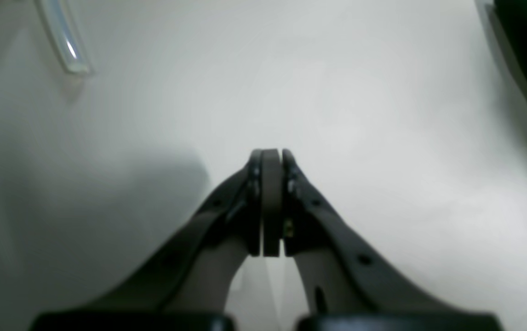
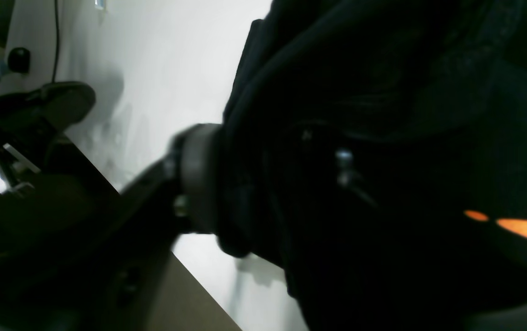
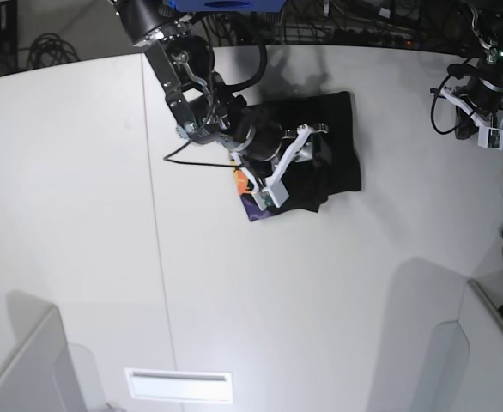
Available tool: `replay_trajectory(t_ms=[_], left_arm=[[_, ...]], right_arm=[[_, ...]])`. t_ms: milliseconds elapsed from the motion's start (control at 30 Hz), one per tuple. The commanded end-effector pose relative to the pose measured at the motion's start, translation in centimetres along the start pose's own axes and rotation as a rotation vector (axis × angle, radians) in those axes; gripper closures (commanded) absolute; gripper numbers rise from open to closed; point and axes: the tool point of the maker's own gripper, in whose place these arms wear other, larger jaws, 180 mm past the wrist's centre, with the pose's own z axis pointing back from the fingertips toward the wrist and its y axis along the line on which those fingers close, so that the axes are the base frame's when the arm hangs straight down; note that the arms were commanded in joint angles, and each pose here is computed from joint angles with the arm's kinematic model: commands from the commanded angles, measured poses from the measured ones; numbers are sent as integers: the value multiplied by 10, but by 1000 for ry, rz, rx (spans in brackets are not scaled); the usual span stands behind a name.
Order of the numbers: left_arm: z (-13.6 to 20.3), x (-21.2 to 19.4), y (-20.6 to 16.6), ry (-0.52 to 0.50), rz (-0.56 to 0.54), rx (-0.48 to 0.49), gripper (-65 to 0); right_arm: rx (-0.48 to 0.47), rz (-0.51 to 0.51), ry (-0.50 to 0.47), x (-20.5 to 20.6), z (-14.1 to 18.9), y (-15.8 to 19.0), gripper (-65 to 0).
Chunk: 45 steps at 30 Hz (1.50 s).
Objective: Fold the T-shirt properly
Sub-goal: 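Release the shirt and lift the right gripper away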
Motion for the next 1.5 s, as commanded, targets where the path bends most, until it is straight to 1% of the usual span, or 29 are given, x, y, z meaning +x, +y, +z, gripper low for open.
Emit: replay_trajectory(t_ms=[0, 67, 200, 367, 500, 600, 633, 700, 733, 767, 800, 833, 867, 900, 967, 1067, 1100, 1167, 1233, 1333, 1400, 1467], left_arm=[[3, 12, 3, -42, -13, 2, 0], [3, 12, 3, -42, -13, 2, 0], [3, 12, 3, -42, -13, 2, 0], [3, 12, 3, -41, -13, 1, 0], [4, 12, 4, -41, -12, 4, 0], [10, 14, 19, -52, 1, 45, 0], [10, 17, 22, -61, 5, 56, 0], [14, 18, 32, -67, 12, 83, 0], [16, 16, 35, -61, 15, 91, 0], [16, 13, 35, -46, 17, 92, 0], [17, 11, 35, -29, 13, 89, 0], [16, 8, 31, -13, -6, 64, 0], [16, 5, 28, 4, -12, 52, 0], [15, 3, 27, 13, -11, 52, 0], [14, 2, 22, 18, -8, 40, 0], [6, 3, 5, 3, 21, 9, 0], [5, 2, 0, 1, 29, 0, 0], [0, 2, -14, 2, 29, -33, 0], [-4, 6, -28, -5, 10, -69, 0], [-7, 13, -45, -16, -18, -113, 0], [-7, 14, -49, -18, -21, -121, 0], [-7, 18, -53, -42, 6, -144, -160]], right_arm=[[55, 34, -28, 12, -1, 20, -371], [76, 76, -19, 13, -3, 30, -372], [106, 128, -8, 13, -7, 46, -360], [114, 191, 58, 3, -24, 52, -360], [165, 293, 91, -2, -31, 80, -360], [221, 391, 63, 6, -23, 107, -359], [225, 405, 47, 10, -19, 109, -359], [206, 409, 11, 22, -8, 97, -338], [187, 398, -16, 31, -2, 88, -312], [161, 377, -38, 39, 3, 76, -270], [137, 352, -64, 46, 9, 64, -224], [106, 312, -92, 54, 15, 49, -155], [75, 275, -122, 61, 23, 34, -71], [45, 239, -151, 68, 30, 20, 0], [-21, 165, -203, 76, 48, -10, 0], [-109, 95, -268, 84, 75, -46, 0], [-129, 94, -279, 84, 83, -54, 0], [-143, 122, -290, 84, 94, -64, 0], [-155, 140, -282, 78, 100, -73, 0], [-184, 123, -276, 71, 108, -87, 0], [-203, 101, -274, 66, 111, -95, 0], [-222, 84, -270, 61, 115, -102, 0]])
